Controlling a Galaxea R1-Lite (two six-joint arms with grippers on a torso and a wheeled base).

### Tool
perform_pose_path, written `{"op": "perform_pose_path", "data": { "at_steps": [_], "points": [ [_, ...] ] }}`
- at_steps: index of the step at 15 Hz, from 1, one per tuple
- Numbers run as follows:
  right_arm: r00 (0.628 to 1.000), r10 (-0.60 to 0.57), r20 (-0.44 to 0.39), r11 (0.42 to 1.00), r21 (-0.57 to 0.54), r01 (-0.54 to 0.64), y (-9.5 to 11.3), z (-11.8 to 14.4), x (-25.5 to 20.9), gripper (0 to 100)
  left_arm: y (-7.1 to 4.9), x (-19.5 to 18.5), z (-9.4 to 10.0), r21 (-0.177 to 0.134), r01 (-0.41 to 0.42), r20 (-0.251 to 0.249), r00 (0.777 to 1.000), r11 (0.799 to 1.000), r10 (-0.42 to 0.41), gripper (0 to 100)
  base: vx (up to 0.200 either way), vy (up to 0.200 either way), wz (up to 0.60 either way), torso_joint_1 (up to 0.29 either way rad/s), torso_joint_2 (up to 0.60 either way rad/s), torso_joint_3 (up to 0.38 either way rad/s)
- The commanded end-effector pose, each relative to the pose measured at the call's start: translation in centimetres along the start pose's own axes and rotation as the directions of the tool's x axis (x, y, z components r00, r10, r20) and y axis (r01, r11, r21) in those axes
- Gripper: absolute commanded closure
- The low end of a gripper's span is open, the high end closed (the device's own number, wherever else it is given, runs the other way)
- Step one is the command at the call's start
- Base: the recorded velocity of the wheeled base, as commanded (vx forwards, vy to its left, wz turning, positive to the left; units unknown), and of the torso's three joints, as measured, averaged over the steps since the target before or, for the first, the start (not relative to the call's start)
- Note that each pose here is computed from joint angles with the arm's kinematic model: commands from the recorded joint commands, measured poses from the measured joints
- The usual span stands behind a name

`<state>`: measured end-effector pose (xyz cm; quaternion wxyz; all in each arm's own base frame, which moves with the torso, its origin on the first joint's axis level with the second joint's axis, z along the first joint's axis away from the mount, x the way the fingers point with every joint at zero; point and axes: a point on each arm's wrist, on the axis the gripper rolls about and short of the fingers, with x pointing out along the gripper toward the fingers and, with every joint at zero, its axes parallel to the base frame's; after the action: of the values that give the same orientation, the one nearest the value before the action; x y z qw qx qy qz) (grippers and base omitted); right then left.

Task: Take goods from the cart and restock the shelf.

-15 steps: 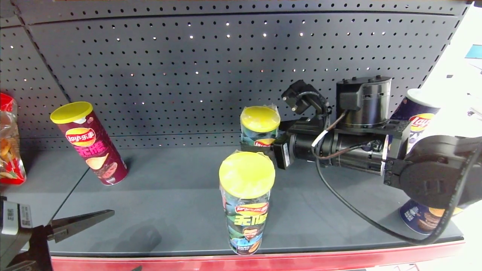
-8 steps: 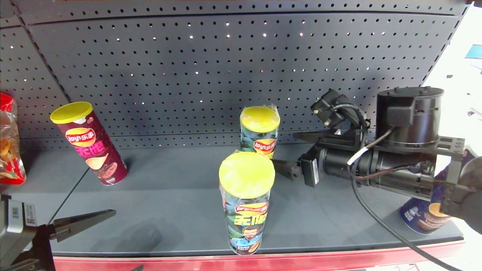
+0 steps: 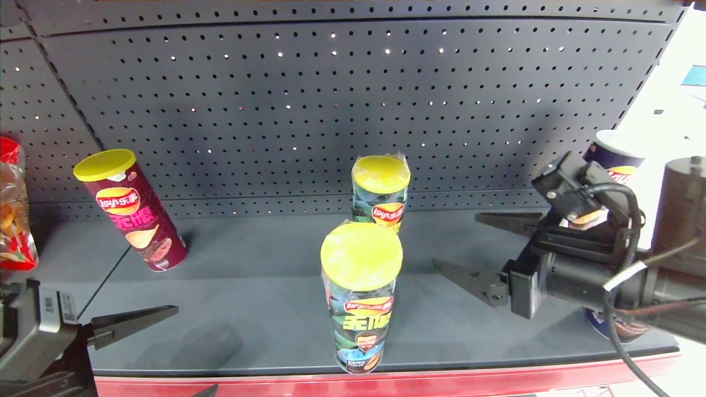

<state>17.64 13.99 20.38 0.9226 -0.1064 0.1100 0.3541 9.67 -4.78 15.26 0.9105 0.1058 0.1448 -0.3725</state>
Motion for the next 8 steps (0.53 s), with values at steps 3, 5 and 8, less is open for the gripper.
{"op": "perform_pose_path", "data": {
  "at_steps": [3, 5, 8],
  "points": [
    [0.998, 0.041, 0.042, 0.999, -0.025, -0.040, 1.5, -3.5, -6.9, 0, 0.6, 2.0, -0.2, 0.025, 0.034, -0.083, 0.996, 0.999, -0.031, 0, 0.000, 0.000, 0.00, 0.000, 0.00, 0.000],
    [0.997, 0.056, 0.051, 0.998, -0.040, -0.054, 2.0, -5.7, -9.3, 0, 0.8, 2.9, -0.3, 0.041, 0.059, -0.118, 0.992, 0.997, -0.054, 0, 0.000, 0.000, 0.00, 0.000, 0.00, 0.000],
    [0.994, 0.054, 0.091, 0.997, -0.066, -0.048, 2.2, -7.4, -11.5, 0, 0.7, 4.5, 0.0, 0.043, 0.129, -0.148, 0.981, 0.991, -0.121, 0, 0.000, 0.000, 0.00, 0.000, 0.00, 0.000]
  ]
}}
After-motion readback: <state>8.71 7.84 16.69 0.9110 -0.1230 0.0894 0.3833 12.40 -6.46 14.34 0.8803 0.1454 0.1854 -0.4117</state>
